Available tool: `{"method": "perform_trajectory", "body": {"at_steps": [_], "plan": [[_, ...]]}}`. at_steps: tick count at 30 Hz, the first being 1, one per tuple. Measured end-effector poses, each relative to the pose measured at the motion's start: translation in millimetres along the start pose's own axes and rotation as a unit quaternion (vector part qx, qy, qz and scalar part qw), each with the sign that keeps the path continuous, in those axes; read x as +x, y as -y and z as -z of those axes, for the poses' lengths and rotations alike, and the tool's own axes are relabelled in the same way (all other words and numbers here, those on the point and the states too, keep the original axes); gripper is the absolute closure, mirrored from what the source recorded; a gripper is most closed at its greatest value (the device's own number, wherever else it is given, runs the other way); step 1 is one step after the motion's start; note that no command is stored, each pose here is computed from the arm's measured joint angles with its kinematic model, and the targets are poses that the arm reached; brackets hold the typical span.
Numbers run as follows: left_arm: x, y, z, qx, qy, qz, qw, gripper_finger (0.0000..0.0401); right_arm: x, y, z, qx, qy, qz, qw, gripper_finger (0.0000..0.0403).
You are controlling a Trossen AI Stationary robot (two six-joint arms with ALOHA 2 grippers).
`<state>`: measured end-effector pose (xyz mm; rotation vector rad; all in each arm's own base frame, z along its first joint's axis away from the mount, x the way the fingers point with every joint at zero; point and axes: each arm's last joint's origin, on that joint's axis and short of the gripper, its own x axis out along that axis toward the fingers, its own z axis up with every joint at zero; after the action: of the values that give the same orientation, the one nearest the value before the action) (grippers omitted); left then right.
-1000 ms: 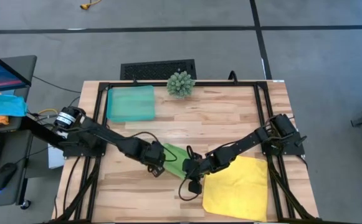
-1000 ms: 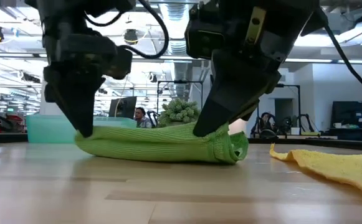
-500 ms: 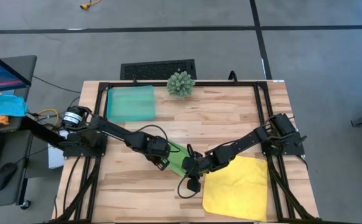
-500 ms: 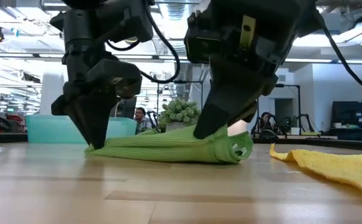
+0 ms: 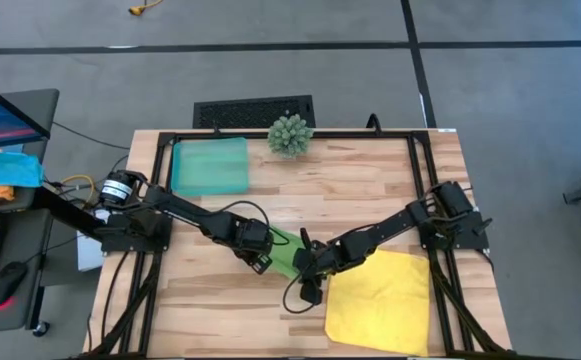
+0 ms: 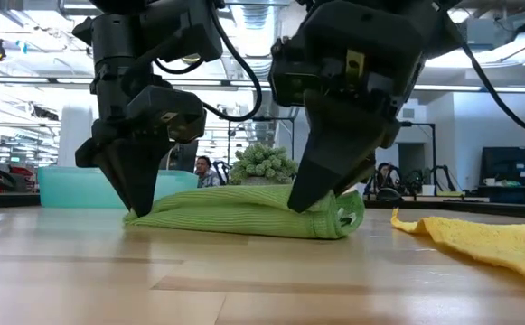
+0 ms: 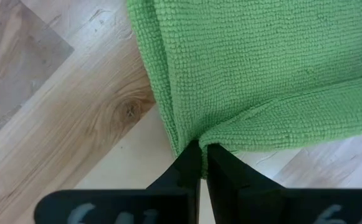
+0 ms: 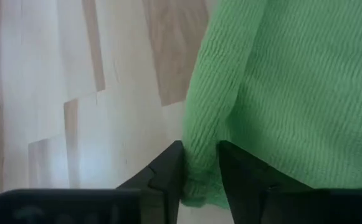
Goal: Roll microfiber towels into tight, uniform cylinder then place into a basket
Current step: Roll the green towel
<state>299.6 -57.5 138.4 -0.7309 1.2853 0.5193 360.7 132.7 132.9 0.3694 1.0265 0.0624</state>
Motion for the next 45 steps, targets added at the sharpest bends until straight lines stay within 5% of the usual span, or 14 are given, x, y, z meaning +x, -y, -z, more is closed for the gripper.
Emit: {"method": "perform_trajectory", "body": {"at_steps": [9, 15, 21, 45], "plan": [[0, 0, 0, 0.003, -0.001, 0.001, 1.000, 0.0396, -30, -6, -1, 0.004, 0.006, 0.038, 0.999, 0.0288], [0, 0, 0, 0.003, -0.002, 0.001, 1.000, 0.0396, -46, -33, -2, -0.122, 0.112, 0.078, 0.983, 0.0290], [0, 0, 0, 0.004, -0.002, 0.001, 1.000, 0.0396, -22, -38, 0, -0.207, 0.135, 0.082, 0.965, 0.0291], [1, 1, -1, 0.056, 0.007, 0.008, 0.998, 0.0396, 12, 0, 12, -0.128, 0.037, 0.147, 0.980, 0.0291]]}}
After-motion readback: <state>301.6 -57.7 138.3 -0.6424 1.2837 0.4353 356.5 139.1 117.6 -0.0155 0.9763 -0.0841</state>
